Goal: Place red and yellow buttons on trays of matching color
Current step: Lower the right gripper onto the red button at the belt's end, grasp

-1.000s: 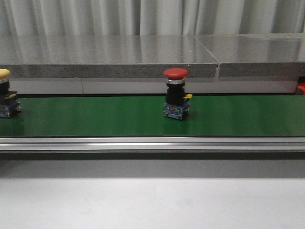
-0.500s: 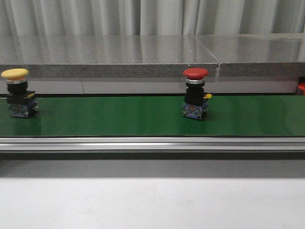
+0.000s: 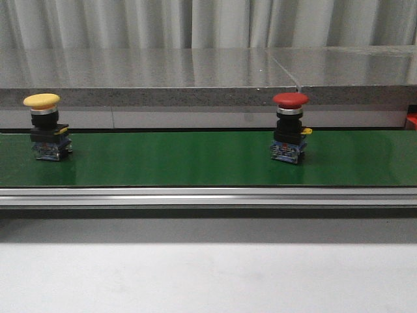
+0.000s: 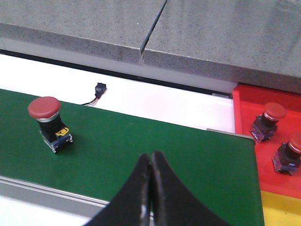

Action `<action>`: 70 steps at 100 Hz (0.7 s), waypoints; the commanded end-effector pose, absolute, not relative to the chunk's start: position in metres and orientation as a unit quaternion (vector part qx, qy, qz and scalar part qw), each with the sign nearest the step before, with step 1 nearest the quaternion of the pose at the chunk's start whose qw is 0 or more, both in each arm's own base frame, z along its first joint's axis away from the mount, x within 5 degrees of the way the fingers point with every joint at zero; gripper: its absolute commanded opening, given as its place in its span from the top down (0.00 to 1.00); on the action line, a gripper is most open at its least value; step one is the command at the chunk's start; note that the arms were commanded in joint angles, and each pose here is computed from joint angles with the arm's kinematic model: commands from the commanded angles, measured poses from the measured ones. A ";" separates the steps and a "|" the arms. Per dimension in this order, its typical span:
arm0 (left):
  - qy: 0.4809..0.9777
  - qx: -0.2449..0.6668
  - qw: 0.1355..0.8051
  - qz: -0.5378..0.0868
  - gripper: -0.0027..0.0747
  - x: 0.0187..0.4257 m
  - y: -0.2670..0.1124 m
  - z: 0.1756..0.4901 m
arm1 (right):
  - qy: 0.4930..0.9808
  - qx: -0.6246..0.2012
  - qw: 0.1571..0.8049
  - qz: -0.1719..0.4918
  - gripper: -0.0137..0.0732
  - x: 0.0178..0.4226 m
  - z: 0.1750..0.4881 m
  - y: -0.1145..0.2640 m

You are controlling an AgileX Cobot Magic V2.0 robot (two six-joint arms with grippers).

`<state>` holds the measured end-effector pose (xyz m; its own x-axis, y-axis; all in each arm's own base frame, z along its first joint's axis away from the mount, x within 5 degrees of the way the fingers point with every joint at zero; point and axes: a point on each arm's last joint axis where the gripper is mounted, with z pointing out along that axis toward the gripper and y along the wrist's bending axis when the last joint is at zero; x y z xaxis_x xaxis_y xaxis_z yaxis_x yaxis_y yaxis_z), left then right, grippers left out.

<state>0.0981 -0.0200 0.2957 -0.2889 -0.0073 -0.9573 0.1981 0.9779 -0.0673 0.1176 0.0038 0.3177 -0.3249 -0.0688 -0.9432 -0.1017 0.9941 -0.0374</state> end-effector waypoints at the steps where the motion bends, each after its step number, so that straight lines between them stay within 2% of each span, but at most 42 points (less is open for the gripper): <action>1: 0.776 0.045 0.622 -0.096 0.99 0.099 -0.020 0.309 | 0.786 -0.039 0.617 0.006 0.92 0.119 0.332 0.002; 14: 0.777 0.046 0.620 -0.096 0.99 0.099 -0.020 0.309 | 0.789 -0.040 0.612 0.008 0.91 0.119 0.331 0.002; 21: 0.777 0.046 0.621 -0.096 0.99 0.099 -0.020 0.309 | 0.797 -0.045 0.602 0.013 0.84 0.119 0.329 0.003; 30: 0.777 0.046 0.621 -0.096 0.99 0.099 -0.020 0.309 | 0.807 -0.051 0.588 0.021 0.65 0.118 0.326 0.005; 45: 0.777 0.046 0.621 -0.096 0.99 0.099 -0.020 0.309 | 0.811 -0.053 0.583 0.025 0.20 0.117 0.325 0.005; 52: 0.777 0.046 0.621 -0.096 0.99 0.099 -0.020 0.309 | 0.810 -0.052 0.583 0.025 0.07 0.117 0.325 0.006; 59: 0.777 0.046 0.621 -0.096 0.99 0.099 -0.020 0.309 | 0.812 -0.052 0.581 0.026 0.10 0.118 0.324 0.005; 70: 0.777 0.046 0.621 -0.096 0.99 0.099 -0.020 0.309 | 0.820 -0.052 0.569 0.029 0.10 0.125 0.323 0.005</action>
<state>0.0976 -0.0206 0.2946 -0.3021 -0.0089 -0.9532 0.2029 0.9765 -0.0734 0.1164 0.0067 0.3113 -0.3915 -0.0741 -0.9172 -0.1372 0.9903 -0.0215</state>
